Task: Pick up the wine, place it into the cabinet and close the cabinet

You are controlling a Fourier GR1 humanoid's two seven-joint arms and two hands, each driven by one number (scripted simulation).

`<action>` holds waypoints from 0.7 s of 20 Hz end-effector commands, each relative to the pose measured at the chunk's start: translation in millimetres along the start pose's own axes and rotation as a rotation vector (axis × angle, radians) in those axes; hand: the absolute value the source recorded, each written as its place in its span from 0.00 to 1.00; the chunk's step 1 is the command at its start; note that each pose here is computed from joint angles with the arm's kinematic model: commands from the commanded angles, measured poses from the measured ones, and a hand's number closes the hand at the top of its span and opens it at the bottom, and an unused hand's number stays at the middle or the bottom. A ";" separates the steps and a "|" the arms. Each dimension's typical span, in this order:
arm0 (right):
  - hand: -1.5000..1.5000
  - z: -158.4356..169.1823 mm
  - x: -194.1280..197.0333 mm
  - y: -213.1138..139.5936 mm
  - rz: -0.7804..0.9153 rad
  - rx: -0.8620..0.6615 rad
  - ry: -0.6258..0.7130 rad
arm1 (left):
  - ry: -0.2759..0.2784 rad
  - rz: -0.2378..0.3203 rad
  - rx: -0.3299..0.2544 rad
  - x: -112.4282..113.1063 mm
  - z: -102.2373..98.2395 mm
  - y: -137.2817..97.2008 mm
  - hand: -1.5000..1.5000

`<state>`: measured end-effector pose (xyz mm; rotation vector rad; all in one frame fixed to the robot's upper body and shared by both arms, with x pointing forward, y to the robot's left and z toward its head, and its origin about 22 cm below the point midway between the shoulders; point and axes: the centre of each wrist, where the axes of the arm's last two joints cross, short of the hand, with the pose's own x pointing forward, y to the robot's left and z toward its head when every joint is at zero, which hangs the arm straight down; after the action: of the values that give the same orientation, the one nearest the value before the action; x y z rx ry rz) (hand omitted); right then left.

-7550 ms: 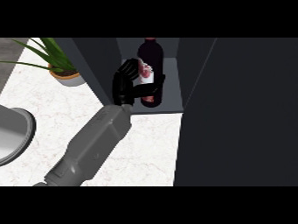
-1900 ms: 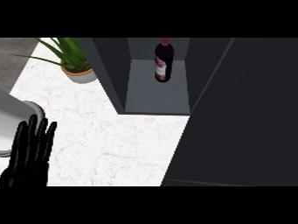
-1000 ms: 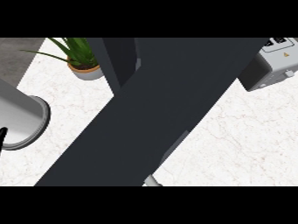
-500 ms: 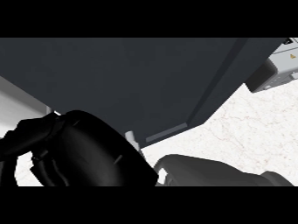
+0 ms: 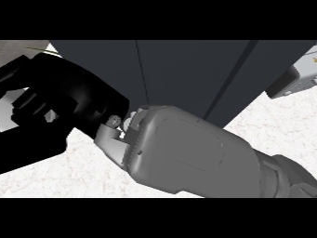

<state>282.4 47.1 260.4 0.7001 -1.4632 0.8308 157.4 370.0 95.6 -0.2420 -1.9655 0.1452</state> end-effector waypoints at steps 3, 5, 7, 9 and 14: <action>1.00 -28.2 -8.9 -31.1 -0.106 0.203 0.123 | -0.015 0.001 -0.008 5.4 -6.0 5.8 0.00; 1.00 -35.6 -21.5 -54.5 -0.186 0.109 0.115 | -0.017 -0.014 0.007 6.5 -2.2 9.7 0.00; 1.00 -42.8 -6.9 -65.8 -0.150 0.045 0.063 | -0.021 -0.025 0.014 24.2 -15.1 22.8 0.00; 1.00 -44.6 -21.3 -78.2 -0.106 -0.030 0.019 | -0.014 -0.025 0.018 27.5 -10.2 24.5 0.00; 1.00 -33.7 -41.9 -128.3 -0.099 -0.200 -0.015 | -0.004 -0.031 0.029 24.1 -3.0 19.1 0.00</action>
<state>370.9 39.9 239.5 0.7566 -1.4192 0.7659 157.3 393.4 112.9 -0.1961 -1.9793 0.1571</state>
